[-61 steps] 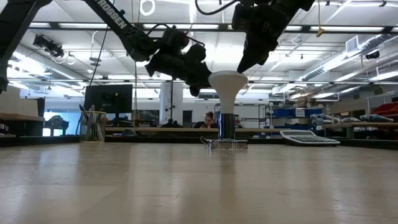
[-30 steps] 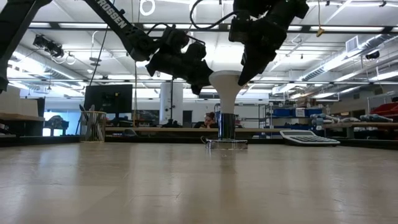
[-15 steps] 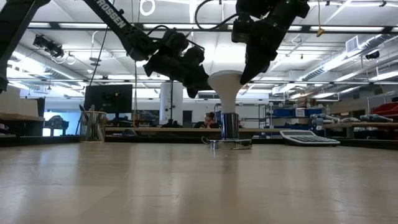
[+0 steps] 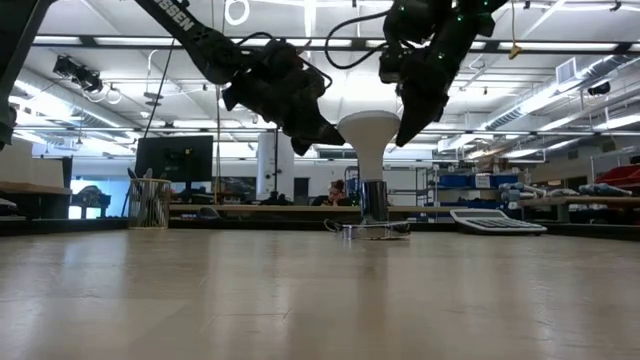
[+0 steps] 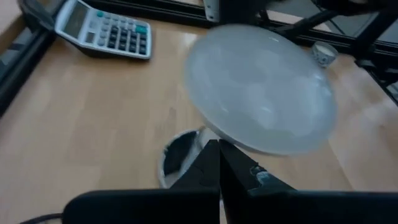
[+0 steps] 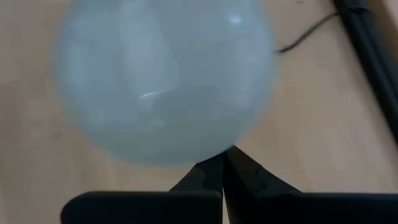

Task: Screw lightbulb
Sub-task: Remove the white lightbulb from the silver lamp

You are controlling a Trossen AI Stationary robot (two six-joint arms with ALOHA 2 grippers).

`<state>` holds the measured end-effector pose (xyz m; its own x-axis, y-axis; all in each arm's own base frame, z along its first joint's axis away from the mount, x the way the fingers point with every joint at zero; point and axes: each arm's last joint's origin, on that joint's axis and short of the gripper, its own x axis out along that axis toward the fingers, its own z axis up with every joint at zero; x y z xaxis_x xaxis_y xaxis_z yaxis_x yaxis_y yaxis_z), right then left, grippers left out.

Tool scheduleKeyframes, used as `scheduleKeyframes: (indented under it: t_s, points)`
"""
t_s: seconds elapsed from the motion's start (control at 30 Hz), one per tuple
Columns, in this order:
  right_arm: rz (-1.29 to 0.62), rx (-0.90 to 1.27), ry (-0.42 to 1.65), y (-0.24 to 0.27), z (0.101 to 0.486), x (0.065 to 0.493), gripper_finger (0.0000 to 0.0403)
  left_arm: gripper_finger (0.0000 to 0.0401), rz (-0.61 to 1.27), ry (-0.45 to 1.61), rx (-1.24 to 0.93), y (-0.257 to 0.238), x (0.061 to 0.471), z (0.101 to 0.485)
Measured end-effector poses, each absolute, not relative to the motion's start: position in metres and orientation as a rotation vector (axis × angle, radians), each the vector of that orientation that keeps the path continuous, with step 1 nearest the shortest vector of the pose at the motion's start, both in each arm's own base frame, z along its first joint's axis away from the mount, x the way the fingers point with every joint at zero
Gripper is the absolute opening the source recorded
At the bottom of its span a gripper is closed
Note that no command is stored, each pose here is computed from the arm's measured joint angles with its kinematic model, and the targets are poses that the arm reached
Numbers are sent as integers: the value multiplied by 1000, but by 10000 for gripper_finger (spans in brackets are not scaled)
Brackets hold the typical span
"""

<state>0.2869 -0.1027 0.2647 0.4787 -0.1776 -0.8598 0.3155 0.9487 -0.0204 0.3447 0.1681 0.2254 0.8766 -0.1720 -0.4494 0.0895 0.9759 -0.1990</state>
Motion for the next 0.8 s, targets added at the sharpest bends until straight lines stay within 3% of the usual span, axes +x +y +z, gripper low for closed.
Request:
scheduleKeyframes:
  t_s: [0.37, 0.8]
  points:
    - [-377, 139, 1005, -125, 271, 276, 9, 0, -160, 494, -143, 156, 350, 225]
    - [-309, 100, 884, -99, 310, 254, 9, 0, 23, 425, -115, 190, 340, 232]
